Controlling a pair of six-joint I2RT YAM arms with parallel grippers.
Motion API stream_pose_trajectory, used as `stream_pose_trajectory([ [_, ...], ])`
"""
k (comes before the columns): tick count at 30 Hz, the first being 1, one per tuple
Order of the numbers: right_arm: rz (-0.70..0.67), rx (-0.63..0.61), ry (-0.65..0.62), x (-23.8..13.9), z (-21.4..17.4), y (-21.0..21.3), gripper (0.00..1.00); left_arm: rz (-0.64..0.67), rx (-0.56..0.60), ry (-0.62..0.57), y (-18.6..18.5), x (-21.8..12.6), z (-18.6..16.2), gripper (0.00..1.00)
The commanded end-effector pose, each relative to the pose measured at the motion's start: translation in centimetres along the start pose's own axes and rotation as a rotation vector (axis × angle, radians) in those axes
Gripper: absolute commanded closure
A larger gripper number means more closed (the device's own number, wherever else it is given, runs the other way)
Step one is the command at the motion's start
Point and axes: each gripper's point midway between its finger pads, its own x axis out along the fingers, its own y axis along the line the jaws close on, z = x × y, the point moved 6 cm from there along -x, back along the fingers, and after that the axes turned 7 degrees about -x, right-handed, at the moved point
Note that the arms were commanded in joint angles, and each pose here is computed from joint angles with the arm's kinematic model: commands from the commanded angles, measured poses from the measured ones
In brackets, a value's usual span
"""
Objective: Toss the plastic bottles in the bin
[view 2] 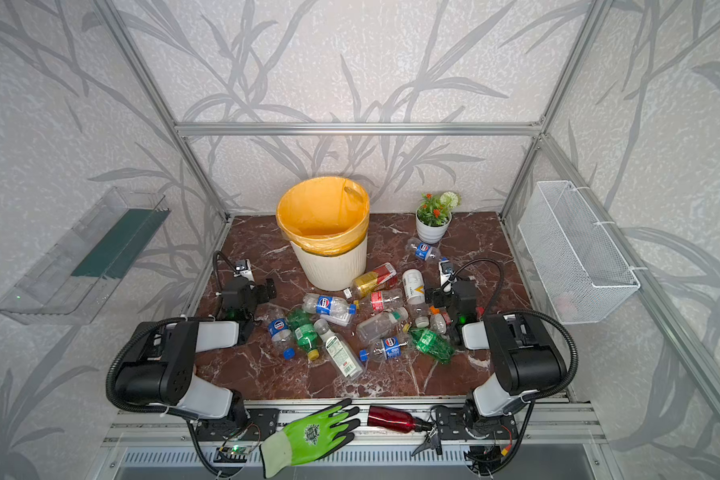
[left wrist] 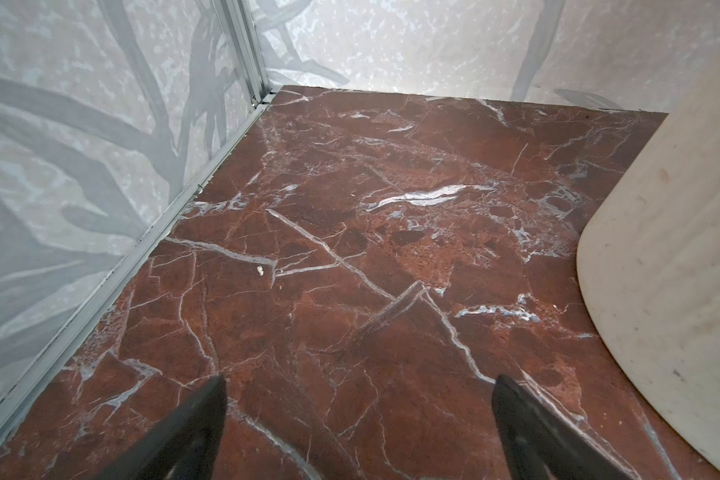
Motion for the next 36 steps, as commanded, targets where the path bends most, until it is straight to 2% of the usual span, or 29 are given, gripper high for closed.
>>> stream_pose_trajectory([
  [1,-0.019,0.01,-0.018,0.2,0.6,-0.3,0.0,-0.007,0.004,-0.016,-0.1,0.1,0.5,0.01],
  [30,-0.02,0.01,-0.019,0.1,0.5,-0.4,0.01,-0.007,0.002,-0.015,-0.1,0.1,0.4,0.01],
  [33,-0.018,0.01,-0.036,-0.1,0.7,-0.4,0.01,0.007,-0.007,-0.022,-0.1,0.1,1.3,0.01],
  [34,-0.018,0.009,-0.047,-0.5,0.9,-0.4,0.01,0.027,-0.009,-0.006,0.0,0.1,1.9,0.01],
  [36,-0.031,0.013,-0.07,-1.4,1.8,-0.7,0.01,0.119,-0.04,0.104,0.5,-0.3,4.0,0.01],
])
